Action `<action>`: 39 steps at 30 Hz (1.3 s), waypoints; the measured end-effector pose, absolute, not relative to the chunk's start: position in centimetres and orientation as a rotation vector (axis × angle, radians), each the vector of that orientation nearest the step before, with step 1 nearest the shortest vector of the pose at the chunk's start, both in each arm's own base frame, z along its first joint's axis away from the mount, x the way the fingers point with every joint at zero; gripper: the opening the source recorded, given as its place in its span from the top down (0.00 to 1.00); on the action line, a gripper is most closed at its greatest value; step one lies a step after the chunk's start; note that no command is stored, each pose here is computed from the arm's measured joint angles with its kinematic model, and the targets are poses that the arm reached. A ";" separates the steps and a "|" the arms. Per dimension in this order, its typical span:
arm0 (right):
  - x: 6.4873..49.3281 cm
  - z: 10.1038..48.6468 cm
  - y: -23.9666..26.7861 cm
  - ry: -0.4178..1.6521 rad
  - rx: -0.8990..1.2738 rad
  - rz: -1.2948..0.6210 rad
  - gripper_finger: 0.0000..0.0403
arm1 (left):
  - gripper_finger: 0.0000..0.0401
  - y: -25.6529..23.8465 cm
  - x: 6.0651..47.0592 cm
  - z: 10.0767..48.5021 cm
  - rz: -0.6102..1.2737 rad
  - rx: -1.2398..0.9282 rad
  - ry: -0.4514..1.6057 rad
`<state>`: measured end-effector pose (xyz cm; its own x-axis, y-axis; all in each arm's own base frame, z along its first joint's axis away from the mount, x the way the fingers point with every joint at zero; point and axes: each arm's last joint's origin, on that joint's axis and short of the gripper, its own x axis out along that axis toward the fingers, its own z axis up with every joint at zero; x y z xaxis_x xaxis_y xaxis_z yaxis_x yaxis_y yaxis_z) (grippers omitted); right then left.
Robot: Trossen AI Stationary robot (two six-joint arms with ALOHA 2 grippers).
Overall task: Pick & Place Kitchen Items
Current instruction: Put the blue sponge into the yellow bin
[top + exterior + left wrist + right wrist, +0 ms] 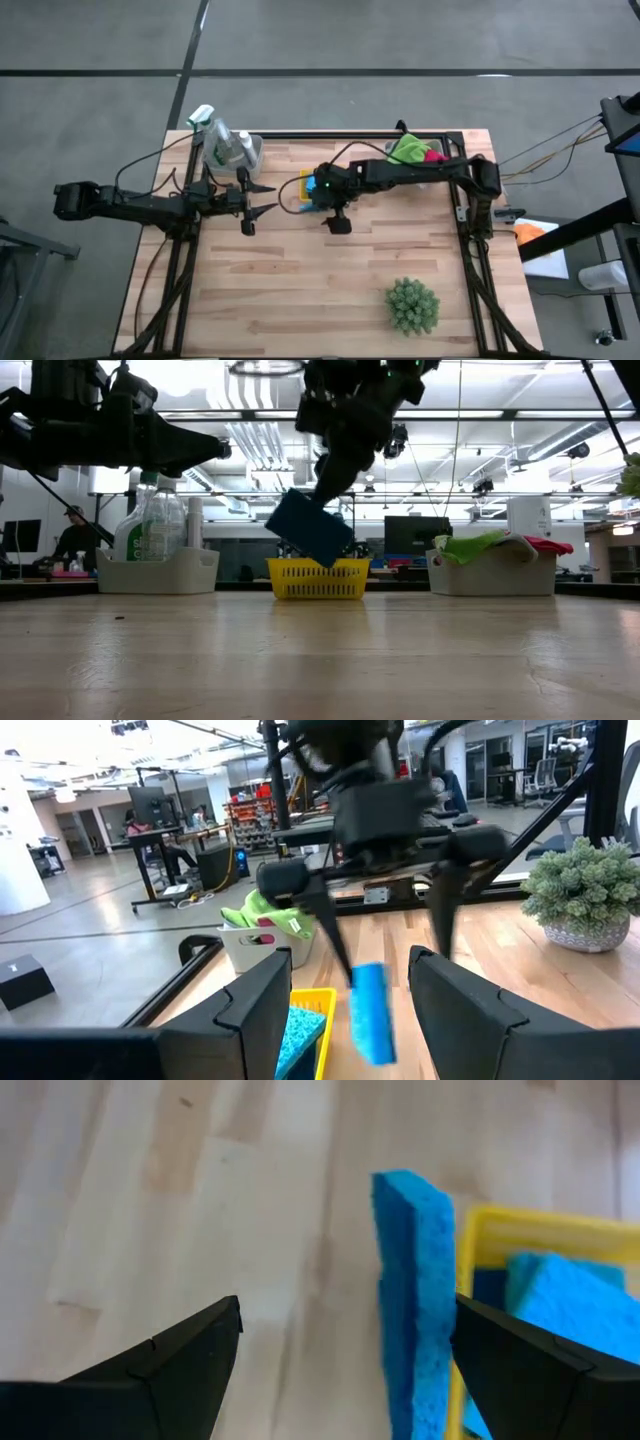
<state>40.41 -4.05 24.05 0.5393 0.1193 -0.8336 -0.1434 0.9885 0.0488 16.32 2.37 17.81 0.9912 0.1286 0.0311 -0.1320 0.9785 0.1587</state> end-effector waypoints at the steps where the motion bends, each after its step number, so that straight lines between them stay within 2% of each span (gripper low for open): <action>1: 40.3 23.9 -4.4 0.995 -0.021 0.148 0.14 | 0.50 2.4 16.3 17.8 0.131 0.161 -0.020; 10: 39.8 23.1 -6.9 0.994 0.005 0.115 0.14 | 0.50 2.4 16.3 17.8 0.131 0.161 -0.020; 27: 39.1 22.4 -10.0 1.048 -0.154 -0.217 0.14 | 0.50 2.4 16.3 17.8 0.131 0.161 -0.017; 31: 39.3 22.4 -9.1 1.040 -0.133 -0.192 0.14 | 0.50 2.4 16.3 17.7 0.130 0.161 -0.012; 39: 40.4 22.0 -5.1 0.929 -0.008 0.077 0.14 | 0.50 2.4 16.3 17.7 0.130 0.160 -0.005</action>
